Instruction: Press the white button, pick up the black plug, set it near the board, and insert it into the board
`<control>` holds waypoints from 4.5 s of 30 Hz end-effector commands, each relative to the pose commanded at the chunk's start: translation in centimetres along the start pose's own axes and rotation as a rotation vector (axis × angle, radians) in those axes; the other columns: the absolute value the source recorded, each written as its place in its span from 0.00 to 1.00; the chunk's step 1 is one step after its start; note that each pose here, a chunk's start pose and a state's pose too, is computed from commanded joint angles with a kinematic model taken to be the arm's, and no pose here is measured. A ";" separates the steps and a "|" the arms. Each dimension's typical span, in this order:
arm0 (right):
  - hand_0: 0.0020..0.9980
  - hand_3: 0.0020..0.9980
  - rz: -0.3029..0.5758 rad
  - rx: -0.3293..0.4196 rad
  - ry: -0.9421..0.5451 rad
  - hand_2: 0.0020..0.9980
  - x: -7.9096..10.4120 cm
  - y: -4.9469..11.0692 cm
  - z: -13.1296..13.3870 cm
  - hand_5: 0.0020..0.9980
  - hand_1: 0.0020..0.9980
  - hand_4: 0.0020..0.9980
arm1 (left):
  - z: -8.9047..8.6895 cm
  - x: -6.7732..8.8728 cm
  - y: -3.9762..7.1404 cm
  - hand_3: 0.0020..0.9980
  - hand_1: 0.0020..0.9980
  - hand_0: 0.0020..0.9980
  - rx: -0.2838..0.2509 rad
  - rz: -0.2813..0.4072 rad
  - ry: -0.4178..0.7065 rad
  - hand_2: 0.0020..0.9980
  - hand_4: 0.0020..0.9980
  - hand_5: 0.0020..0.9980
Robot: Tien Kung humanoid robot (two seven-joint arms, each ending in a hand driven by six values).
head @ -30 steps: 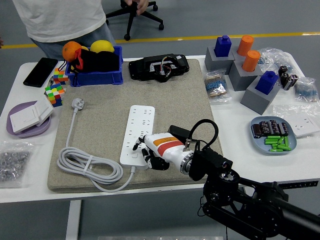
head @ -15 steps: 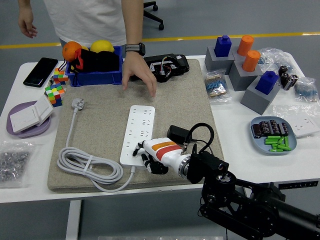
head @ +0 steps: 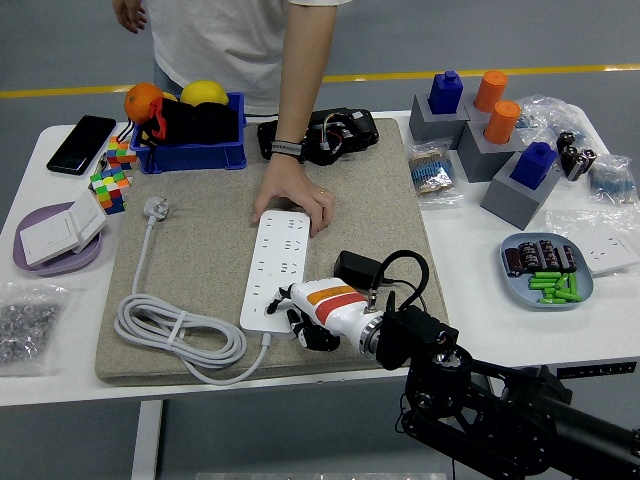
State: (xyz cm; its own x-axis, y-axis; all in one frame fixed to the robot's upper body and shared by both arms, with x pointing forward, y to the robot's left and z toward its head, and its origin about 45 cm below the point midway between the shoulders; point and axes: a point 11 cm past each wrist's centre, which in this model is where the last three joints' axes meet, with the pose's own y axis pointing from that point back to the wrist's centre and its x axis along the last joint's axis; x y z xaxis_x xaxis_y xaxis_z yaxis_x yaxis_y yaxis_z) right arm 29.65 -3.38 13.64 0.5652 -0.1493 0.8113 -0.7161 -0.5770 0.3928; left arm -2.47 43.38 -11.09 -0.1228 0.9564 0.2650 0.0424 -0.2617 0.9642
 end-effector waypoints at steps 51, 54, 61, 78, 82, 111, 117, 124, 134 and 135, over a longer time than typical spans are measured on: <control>0.78 0.78 0.339 0.021 -0.402 0.87 9.0 3.1 8.4 0.24 0.83 1.00 | -0.1 -0.1 0.0 0.65 0.66 0.66 0.001 -0.002 0.003 0.65 0.62 0.01; 0.78 0.55 0.342 0.017 -0.406 0.84 8.8 3.0 8.9 0.23 0.82 1.00 | 0.1 0.0 0.0 0.65 0.66 0.66 -0.002 -0.001 0.001 0.65 0.63 0.01; 0.77 0.48 0.318 0.003 -0.417 0.80 7.8 2.5 9.5 0.22 0.79 0.99 | 0.2 0.1 0.0 0.65 0.66 0.66 -0.003 0.001 -0.002 0.65 0.62 0.01; 0.76 0.44 0.253 -0.058 -0.417 0.76 5.6 1.0 11.3 0.19 0.77 0.96 | 0.0 -0.1 0.0 0.65 0.66 0.66 0.000 -0.003 0.000 0.65 0.62 0.01; 0.75 0.45 0.254 -0.066 -0.415 0.75 5.6 0.9 11.7 0.17 0.76 0.94 | -0.1 -0.2 0.0 0.65 0.66 0.66 0.002 -0.003 0.001 0.65 0.62 0.01; 0.48 0.44 0.246 -0.057 -0.418 0.60 4.9 1.0 12.2 0.10 0.57 0.90 | 0.0 -0.3 0.0 0.65 0.66 0.66 -0.001 -0.006 0.003 0.65 0.62 0.01; 0.32 0.39 0.242 -0.058 -0.398 0.50 4.7 1.0 12.1 0.02 0.45 0.88 | 0.0 -0.3 0.0 0.65 0.66 0.66 0.000 -0.006 0.002 0.65 0.62 0.01; 0.22 0.41 0.229 -0.062 -0.383 0.41 4.6 1.0 12.1 0.00 0.34 0.80 | 0.0 -0.3 0.0 0.65 0.66 0.66 -0.001 -0.005 0.001 0.65 0.62 0.01; 0.22 0.44 0.241 -0.038 -0.380 0.40 5.0 1.3 11.6 0.00 0.33 0.78 | 0.0 -0.3 0.0 0.65 0.66 0.66 -0.001 -0.005 0.002 0.65 0.62 0.01; 0.22 0.44 0.245 -0.034 -0.381 0.40 5.1 1.3 11.5 0.00 0.33 0.78 | 0.0 -0.3 0.0 0.65 0.66 0.66 -0.001 -0.005 0.002 0.65 0.62 0.01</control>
State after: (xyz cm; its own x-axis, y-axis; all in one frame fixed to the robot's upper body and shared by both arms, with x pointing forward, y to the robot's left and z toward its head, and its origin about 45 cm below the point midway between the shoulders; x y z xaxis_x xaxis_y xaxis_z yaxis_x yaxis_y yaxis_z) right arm 36.29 -14.16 13.26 0.4832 -0.5666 0.6674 -0.8569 -0.4623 0.2278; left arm -2.44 43.10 -11.19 -0.1250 0.9574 0.2603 0.0412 -0.2571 0.9655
